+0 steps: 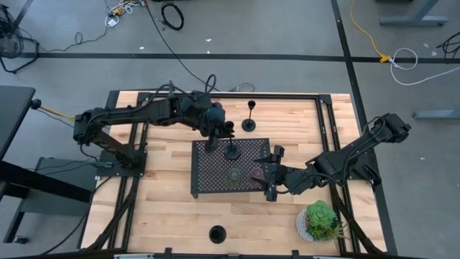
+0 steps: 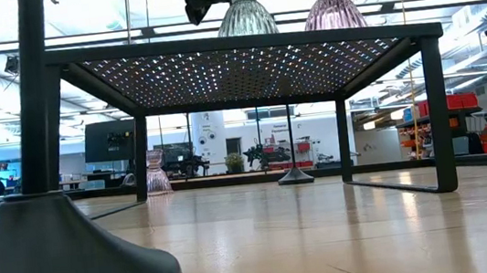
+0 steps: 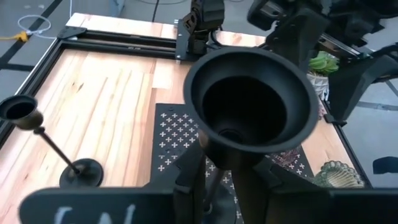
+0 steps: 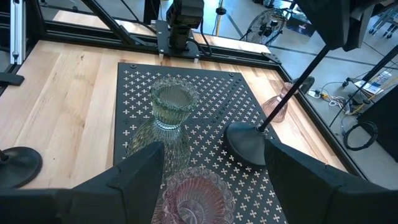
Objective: Pick & Place candle stick holders
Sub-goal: Put the middle left black candle holder on the shelf, then align the top black candle holder on the shelf with the black candle holder
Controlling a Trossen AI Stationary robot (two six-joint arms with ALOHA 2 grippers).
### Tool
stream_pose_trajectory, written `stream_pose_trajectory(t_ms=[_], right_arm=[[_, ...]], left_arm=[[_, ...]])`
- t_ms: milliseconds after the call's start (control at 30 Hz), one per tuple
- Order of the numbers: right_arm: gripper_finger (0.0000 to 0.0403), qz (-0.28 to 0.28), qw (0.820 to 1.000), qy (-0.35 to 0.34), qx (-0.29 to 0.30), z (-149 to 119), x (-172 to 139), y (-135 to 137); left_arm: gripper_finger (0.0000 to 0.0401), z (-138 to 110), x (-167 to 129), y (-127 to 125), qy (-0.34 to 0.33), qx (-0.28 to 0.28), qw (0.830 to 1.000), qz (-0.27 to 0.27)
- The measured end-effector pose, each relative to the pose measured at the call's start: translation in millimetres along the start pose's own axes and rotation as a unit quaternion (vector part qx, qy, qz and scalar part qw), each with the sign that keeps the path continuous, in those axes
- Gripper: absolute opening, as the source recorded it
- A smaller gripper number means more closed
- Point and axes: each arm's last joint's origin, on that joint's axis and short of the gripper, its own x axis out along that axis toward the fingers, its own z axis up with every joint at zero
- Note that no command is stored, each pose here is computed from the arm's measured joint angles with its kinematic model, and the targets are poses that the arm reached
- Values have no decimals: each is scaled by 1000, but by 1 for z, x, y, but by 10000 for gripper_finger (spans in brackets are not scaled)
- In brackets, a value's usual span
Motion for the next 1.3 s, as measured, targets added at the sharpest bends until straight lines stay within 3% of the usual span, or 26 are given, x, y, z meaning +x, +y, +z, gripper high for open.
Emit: stream_pose_trajectory(t_ms=[167, 500, 667, 967, 1300], right_arm=[[277, 0, 1000, 0, 0, 0, 0, 0], [277, 0, 1000, 0, -5, 0, 0, 0], [277, 0, 1000, 0, -9, 0, 0, 0], [277, 0, 1000, 0, -9, 0, 0, 0], [277, -56, 998, -20, -19, 4, 0, -3]], left_arm=[[93, 0, 1, -4, -1, 5, 1000, -4], [197, 0, 1, -4, -2, 6, 1000, 2], [228, 1, 1, -6, -5, 7, 1000, -18], [241, 5, -11, -9, -19, 12, 999, -24], [241, 9, -72, -21, -36, 36, 999, -8]])
